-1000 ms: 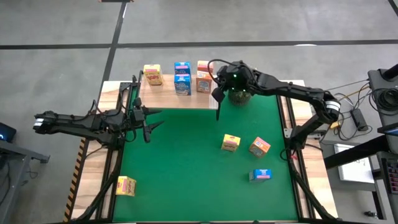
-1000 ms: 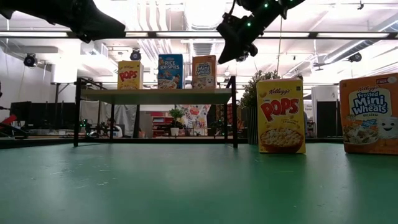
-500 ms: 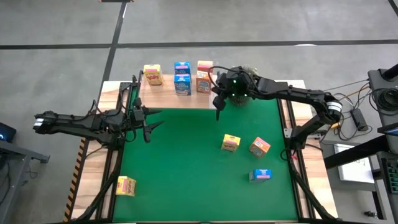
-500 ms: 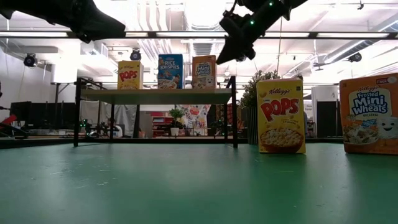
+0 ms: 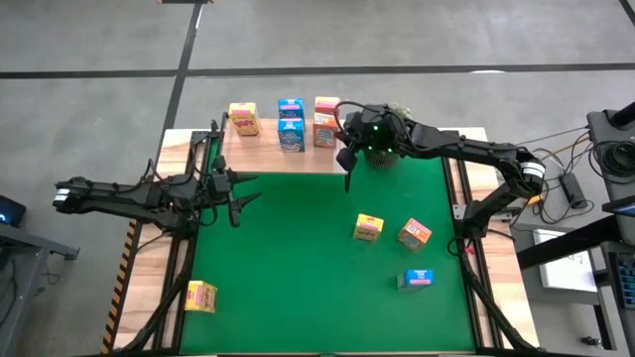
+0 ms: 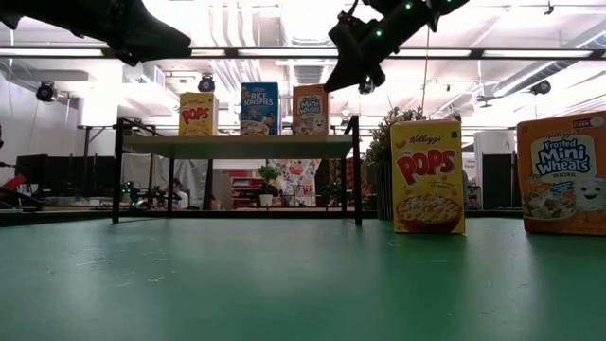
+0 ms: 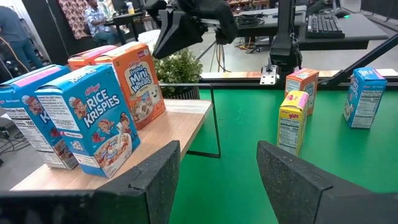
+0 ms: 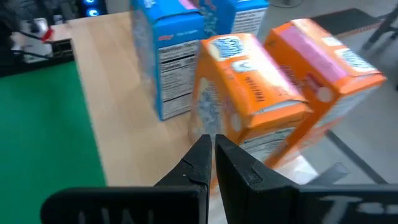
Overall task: Stack cereal on shelf
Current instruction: Put the left orange cereal box on the shelf, then put the bottom yellow cereal box on the shelf
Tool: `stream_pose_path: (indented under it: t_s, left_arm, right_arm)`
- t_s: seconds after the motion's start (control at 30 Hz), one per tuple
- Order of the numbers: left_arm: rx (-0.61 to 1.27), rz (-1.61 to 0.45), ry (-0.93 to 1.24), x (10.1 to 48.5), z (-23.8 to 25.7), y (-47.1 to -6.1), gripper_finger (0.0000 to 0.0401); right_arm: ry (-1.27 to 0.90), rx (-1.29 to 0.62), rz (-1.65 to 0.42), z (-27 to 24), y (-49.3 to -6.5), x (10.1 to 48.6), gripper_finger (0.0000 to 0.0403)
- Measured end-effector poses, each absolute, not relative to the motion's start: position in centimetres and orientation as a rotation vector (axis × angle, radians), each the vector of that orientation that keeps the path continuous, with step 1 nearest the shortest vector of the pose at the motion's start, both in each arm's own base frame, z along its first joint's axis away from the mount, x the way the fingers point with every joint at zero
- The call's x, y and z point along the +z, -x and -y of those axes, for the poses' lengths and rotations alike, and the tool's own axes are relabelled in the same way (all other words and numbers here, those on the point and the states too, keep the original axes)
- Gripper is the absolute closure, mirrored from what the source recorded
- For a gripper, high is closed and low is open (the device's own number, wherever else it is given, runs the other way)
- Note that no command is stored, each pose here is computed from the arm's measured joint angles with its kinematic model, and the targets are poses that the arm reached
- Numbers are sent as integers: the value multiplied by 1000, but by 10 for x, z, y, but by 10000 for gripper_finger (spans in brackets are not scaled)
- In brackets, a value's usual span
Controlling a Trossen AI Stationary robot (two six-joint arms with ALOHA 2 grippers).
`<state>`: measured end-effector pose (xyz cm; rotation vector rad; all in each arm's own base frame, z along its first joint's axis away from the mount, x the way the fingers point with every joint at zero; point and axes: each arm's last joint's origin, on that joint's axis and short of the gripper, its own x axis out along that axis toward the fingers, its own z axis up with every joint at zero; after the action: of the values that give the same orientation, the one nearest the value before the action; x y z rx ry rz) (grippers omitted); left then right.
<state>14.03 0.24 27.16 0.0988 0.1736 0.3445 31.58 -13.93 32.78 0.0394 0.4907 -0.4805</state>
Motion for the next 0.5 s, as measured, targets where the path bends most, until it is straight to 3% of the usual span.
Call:
stream_pose_path:
  t_s: [0.5]
  left_arm:
    - [345,-173,-97,272,-2,-140,204]
  right_arm:
    - [-24,-532,-494,139,-316,328,390]
